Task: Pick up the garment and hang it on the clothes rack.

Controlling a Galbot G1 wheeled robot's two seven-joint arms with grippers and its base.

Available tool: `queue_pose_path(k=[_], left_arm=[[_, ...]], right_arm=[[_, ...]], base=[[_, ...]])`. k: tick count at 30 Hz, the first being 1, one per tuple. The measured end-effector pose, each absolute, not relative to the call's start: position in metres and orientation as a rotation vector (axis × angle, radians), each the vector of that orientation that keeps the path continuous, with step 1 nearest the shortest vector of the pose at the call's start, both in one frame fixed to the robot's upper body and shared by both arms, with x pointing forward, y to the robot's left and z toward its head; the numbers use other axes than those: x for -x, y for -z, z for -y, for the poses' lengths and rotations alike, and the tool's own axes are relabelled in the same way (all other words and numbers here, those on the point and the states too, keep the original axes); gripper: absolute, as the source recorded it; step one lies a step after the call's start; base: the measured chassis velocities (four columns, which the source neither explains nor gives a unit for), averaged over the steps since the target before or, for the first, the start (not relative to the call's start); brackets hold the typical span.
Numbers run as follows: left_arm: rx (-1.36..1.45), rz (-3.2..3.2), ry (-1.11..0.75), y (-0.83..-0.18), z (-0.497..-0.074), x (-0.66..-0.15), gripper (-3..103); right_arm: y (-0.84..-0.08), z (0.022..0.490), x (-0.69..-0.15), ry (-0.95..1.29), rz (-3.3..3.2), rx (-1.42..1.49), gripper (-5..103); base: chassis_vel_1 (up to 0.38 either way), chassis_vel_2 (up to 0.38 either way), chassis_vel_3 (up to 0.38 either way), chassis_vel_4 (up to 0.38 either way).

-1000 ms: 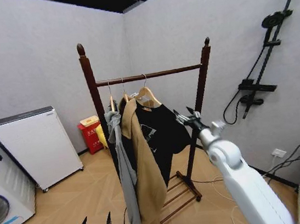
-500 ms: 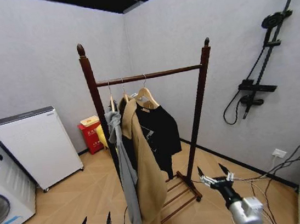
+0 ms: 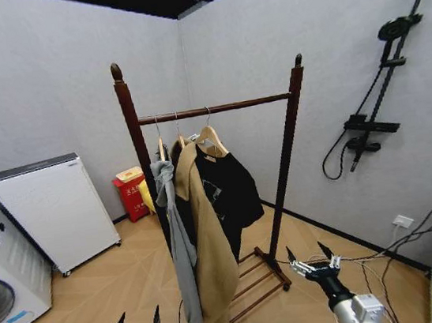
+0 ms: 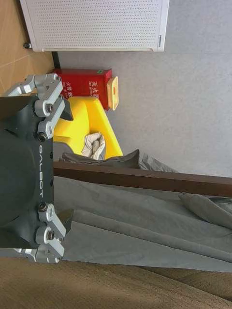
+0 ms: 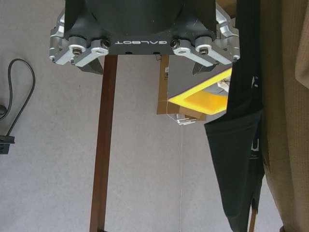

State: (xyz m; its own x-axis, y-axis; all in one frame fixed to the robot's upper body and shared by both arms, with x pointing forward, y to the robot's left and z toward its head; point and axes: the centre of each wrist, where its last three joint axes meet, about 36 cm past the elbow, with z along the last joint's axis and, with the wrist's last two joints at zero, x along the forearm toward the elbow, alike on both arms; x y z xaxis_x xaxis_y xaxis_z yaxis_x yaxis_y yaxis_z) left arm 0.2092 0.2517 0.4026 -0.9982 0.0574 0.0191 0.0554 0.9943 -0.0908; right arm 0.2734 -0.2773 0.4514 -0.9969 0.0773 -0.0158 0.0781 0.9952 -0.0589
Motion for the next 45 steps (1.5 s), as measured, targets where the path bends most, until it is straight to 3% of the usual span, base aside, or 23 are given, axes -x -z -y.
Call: queue_pose_path(k=[30,45], left_arm=[[0.088,3.115,-0.141,-0.4026,-0.2517,-0.2092,100],[0.088,3.115,-0.141,-0.4026,-0.2517,-0.2092,100]], right_arm=[[-0.4512,0.2771,-0.2753,0.087,-3.126,-0.118,100],[-0.4511,0.2771,-0.2753,0.087,-3.127,-0.118,100]], base=[[-0.015,-0.020,-0.022,-0.021],[0.214,-0.111,-0.214,0.098]])
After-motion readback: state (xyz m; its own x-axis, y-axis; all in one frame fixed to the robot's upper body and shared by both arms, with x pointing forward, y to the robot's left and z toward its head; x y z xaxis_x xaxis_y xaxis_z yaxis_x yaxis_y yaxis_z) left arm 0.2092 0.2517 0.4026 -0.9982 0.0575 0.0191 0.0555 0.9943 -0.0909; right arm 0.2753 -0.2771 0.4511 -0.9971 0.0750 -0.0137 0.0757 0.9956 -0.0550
